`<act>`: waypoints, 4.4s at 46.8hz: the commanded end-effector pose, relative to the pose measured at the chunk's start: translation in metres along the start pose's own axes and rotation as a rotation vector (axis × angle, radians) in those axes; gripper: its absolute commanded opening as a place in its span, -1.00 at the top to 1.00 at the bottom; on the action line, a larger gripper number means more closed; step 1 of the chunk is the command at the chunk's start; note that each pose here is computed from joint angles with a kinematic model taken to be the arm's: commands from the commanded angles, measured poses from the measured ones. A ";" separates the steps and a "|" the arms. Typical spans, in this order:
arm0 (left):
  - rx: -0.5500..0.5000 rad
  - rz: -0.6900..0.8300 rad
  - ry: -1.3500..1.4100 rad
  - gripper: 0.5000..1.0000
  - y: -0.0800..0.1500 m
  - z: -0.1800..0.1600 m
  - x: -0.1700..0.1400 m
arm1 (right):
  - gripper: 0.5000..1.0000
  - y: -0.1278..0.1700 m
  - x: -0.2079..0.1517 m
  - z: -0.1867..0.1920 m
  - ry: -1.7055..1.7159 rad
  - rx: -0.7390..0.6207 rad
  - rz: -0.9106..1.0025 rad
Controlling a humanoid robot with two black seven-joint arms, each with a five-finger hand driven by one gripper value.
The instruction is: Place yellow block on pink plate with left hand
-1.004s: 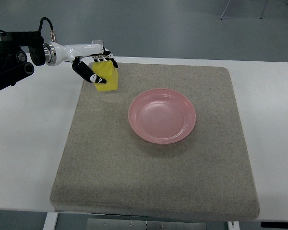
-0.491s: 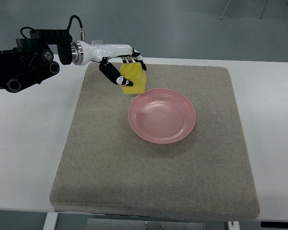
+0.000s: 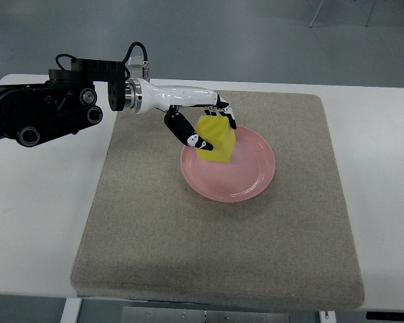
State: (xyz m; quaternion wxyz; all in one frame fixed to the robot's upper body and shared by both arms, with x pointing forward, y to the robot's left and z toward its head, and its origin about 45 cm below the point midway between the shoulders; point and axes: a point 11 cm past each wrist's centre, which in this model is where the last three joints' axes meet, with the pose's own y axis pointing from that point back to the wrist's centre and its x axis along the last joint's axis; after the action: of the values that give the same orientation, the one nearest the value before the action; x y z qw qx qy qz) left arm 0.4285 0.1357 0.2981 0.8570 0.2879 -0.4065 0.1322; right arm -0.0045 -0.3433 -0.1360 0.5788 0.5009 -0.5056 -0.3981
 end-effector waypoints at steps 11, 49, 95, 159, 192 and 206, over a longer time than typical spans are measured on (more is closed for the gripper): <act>0.008 -0.026 0.017 0.22 -0.020 -0.003 -0.018 | -0.69 0.000 0.000 -0.001 0.000 0.001 0.001; 0.028 -0.065 -0.095 -0.51 -0.044 -0.003 -0.037 | -0.69 0.000 0.000 0.000 0.000 0.000 0.001; 0.282 0.083 -0.070 -0.96 0.016 -0.085 0.014 | -0.69 0.000 0.000 0.000 0.000 0.000 0.001; 0.359 0.959 0.913 -0.97 0.095 -0.189 0.034 | -0.69 0.000 0.000 0.000 0.000 0.000 -0.001; 0.338 1.058 1.459 -0.97 0.076 -0.206 -0.025 | -0.69 0.000 0.000 -0.001 0.000 0.001 0.000; 0.006 1.042 1.601 -0.97 0.076 -0.197 -0.022 | -0.69 0.000 0.000 0.000 0.000 0.000 -0.001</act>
State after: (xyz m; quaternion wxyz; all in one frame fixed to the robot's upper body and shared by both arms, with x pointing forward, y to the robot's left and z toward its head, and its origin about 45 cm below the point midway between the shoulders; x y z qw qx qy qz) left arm 0.5021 0.3154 0.2086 0.7069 -0.0855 0.2221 0.6661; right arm -0.0048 -0.3432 -0.1360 0.5787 0.5009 -0.5055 -0.3983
